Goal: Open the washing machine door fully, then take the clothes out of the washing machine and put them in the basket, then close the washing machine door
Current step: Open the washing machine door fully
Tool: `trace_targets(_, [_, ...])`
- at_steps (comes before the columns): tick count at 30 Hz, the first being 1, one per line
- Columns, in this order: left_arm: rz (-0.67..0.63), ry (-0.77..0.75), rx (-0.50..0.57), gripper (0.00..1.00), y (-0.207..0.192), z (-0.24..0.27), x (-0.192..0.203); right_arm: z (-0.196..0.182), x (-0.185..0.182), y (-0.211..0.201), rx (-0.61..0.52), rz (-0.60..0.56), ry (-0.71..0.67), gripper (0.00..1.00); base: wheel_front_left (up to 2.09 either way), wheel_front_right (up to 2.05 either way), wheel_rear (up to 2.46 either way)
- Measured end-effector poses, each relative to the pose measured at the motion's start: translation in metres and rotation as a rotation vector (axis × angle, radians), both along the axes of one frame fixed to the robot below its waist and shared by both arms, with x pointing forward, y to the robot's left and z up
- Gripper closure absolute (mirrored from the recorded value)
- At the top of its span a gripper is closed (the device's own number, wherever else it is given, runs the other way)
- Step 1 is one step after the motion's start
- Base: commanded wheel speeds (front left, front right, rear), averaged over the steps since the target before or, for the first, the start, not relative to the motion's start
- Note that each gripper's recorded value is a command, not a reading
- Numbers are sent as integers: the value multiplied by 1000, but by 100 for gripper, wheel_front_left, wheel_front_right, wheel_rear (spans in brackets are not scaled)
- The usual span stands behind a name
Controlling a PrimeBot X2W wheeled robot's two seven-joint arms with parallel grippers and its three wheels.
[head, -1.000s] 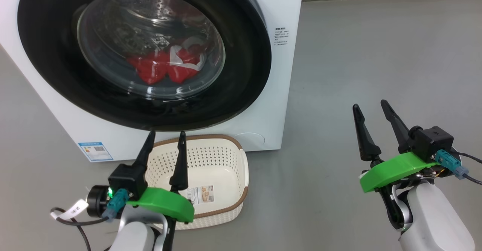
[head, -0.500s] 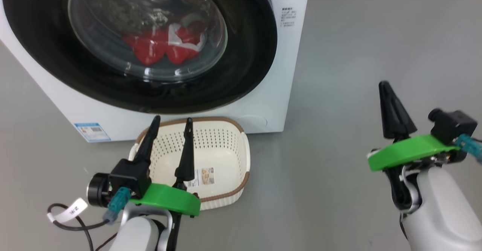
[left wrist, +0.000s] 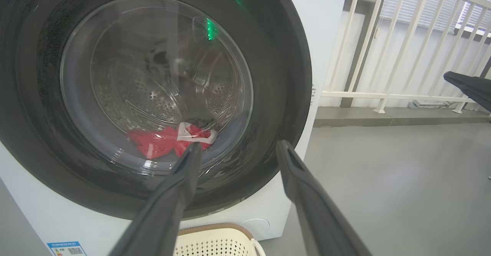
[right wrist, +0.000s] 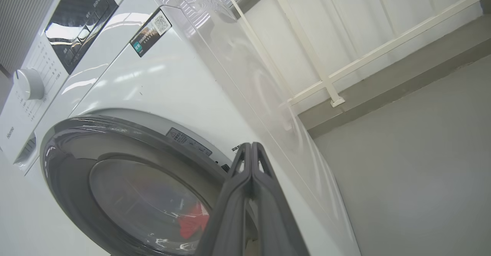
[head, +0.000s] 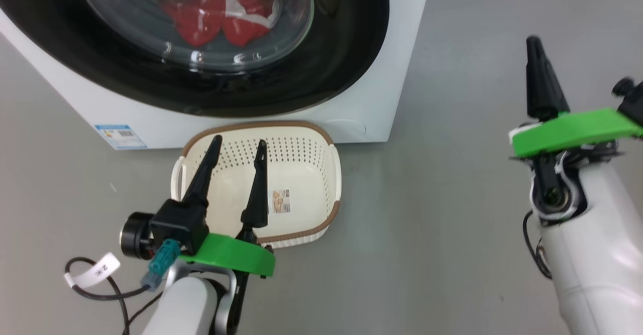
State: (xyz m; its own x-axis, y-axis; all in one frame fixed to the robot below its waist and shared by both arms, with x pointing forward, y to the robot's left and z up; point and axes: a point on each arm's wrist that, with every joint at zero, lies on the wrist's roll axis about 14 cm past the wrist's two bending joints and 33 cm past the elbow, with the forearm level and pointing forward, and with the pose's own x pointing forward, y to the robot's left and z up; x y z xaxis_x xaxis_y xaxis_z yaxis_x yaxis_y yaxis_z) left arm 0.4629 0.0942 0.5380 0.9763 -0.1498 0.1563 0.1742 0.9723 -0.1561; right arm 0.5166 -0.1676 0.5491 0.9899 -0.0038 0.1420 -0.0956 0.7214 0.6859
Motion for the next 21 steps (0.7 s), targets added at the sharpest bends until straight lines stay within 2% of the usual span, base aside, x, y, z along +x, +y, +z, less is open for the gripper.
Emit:
trace_targets(8, [2,25,5,0,2,-13,10,-4,31,8,214,111,83,100,0,0,0])
trace_targets(21, [6,49,10,0,4,-28,25,-3,65,26,416,300,148,100,0,0,0])
